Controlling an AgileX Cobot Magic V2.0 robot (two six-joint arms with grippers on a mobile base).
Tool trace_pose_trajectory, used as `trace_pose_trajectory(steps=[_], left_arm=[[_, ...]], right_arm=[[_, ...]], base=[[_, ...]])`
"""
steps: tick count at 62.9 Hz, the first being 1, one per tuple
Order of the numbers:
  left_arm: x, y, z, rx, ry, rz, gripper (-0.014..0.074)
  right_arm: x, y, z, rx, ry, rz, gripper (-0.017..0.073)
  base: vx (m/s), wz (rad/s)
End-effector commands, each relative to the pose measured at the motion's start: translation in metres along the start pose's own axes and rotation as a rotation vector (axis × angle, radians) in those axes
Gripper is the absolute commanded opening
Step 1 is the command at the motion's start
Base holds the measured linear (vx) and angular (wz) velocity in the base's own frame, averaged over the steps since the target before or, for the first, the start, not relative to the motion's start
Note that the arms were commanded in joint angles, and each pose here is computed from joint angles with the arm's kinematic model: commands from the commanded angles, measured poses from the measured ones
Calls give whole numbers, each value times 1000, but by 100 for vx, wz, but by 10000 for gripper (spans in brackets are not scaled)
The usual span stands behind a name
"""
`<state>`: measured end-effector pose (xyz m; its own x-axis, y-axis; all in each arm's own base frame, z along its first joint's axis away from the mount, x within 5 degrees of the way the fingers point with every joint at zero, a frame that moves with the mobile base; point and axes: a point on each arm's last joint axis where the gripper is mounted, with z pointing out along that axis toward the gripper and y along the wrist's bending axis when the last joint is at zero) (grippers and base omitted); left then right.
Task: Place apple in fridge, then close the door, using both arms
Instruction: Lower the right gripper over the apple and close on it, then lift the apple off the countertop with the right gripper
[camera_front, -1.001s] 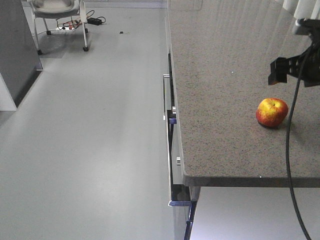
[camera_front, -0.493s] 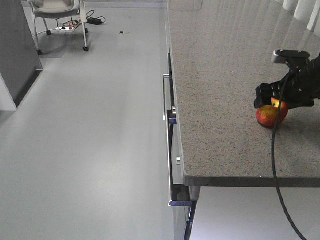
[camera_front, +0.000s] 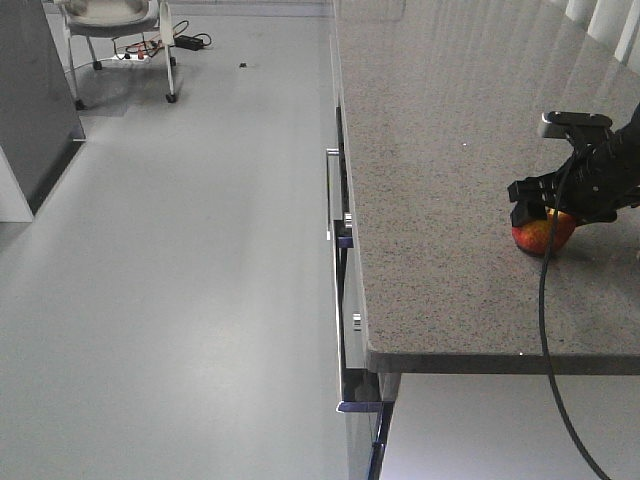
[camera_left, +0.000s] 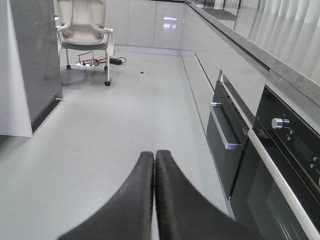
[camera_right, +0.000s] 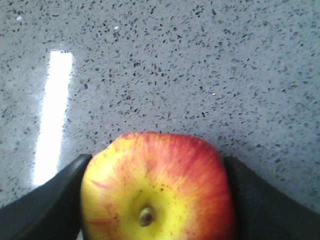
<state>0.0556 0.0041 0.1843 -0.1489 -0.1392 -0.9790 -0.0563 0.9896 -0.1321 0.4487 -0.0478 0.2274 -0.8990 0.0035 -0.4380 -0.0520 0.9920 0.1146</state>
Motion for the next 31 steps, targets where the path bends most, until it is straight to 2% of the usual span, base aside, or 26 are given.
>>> trace_pose_trajectory(steps=[1,6,14,20,31], left_arm=[[3,-2,1,32,-51,-2,-6],[3,-2,1,32,-51,-2,-6],[3,-2,1,32,-51,-2,-6],[3,-2,1,32,-51,-2,-6],[3,-2,1,32,-51,-2,-6]], right_arm=[[-17,10,-48,-30,-144,-25,143],[-21,19,-75,-71,-223,-74,63],[-23,40,-135,-155,-383,-133,-14],[-15,59,-193,-209,-507,-197,-11],[14,84,-274,-253,-644,-269,-10]], base=[[0,0],[0,0],[0,0],[0,0],[0,0]])
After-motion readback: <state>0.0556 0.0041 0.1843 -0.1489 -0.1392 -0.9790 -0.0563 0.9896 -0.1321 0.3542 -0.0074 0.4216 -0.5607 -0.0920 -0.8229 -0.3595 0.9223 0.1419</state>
